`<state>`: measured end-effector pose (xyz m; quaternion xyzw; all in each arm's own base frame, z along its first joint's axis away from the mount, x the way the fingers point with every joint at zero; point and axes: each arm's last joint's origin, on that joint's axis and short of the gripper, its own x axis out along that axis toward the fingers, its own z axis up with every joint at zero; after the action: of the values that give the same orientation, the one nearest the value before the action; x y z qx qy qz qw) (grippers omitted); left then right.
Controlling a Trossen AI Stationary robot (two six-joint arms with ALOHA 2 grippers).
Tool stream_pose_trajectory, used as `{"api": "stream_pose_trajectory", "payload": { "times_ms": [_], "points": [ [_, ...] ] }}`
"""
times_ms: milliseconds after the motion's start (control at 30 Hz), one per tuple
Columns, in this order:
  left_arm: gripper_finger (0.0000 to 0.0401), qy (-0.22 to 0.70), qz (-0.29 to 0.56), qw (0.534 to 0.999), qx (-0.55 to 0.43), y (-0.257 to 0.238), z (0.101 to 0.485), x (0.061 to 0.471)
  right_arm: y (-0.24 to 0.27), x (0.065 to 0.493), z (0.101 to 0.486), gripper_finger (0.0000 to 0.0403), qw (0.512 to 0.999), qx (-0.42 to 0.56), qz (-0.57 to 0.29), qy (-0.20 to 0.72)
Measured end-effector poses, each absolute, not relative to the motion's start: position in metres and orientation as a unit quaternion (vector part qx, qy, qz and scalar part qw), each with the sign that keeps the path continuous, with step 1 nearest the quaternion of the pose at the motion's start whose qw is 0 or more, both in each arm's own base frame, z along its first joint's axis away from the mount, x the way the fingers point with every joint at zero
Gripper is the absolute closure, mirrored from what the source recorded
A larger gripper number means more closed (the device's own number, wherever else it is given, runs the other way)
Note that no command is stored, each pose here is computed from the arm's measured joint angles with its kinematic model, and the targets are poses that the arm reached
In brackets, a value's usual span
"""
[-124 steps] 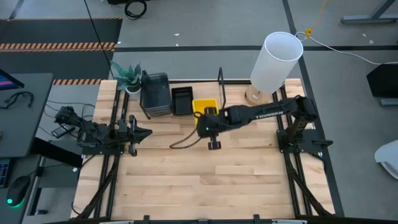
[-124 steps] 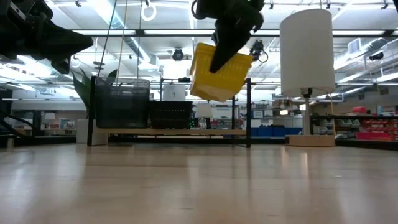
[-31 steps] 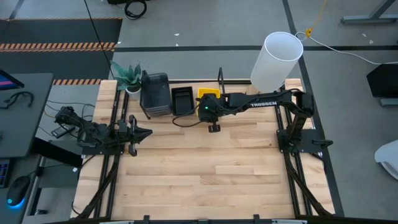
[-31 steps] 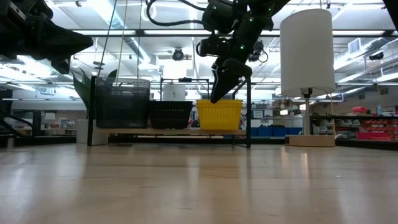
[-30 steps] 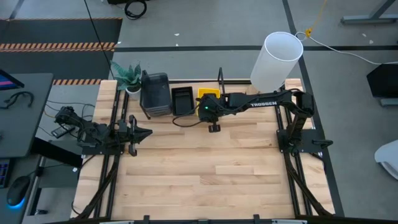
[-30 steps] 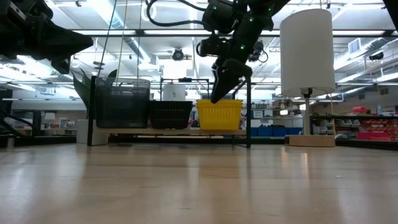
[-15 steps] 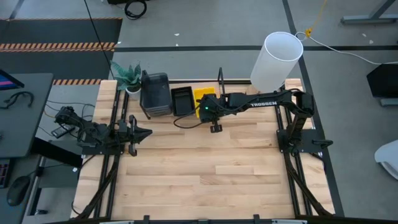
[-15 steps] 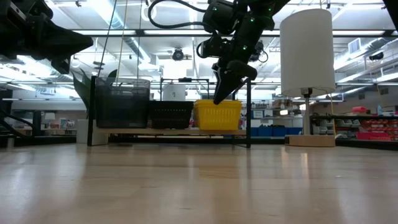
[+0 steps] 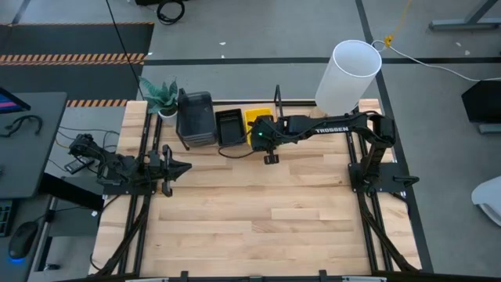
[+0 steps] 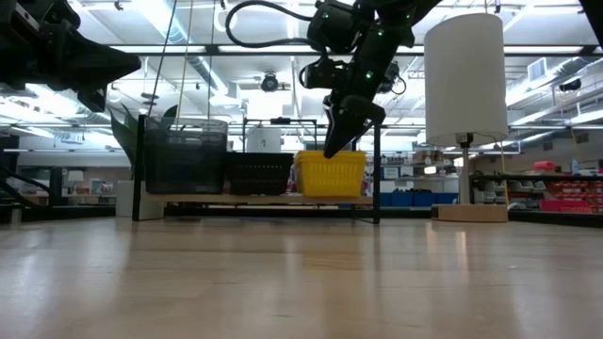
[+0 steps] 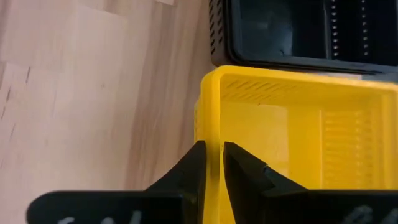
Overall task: Stack baskets on shelf by color
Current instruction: Put the yellow stacked baskets on the shelf, then return to Home Position
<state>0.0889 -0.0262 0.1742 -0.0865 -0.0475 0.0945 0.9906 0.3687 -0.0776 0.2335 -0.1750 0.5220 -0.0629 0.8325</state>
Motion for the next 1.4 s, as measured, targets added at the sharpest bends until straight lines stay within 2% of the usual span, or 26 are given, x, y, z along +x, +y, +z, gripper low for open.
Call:
{"api": "stream_pose_trajectory", "payload": {
  "times_ms": [200,467,967,1167,1400],
  "points": [
    [0.0365,-0.048,0.095,0.991,-0.087,-0.026,0.174,0.089,-0.088,0.369,0.235,0.0341,0.842,-0.157,-0.084,0.510],
    [0.0376,-0.048,0.095,0.991,-0.087,-0.026,0.174,0.089,-0.085,0.375,0.244,0.0341,0.859,-0.127,-0.103,0.486],
    [0.0366,-0.048,0.095,0.991,-0.087,-0.026,0.174,0.089,-0.057,0.389,0.265,0.0341,0.898,-0.088,-0.069,0.426],
    [0.0374,-0.048,0.095,0.991,-0.087,-0.026,0.174,0.089,-0.048,0.364,0.290,0.0341,0.895,-0.044,-0.063,0.439],
    [0.0370,-0.048,0.095,0.991,-0.087,-0.026,0.174,0.089,-0.044,0.328,0.319,0.0341,0.917,-0.025,-0.083,0.390]
  ]
}}
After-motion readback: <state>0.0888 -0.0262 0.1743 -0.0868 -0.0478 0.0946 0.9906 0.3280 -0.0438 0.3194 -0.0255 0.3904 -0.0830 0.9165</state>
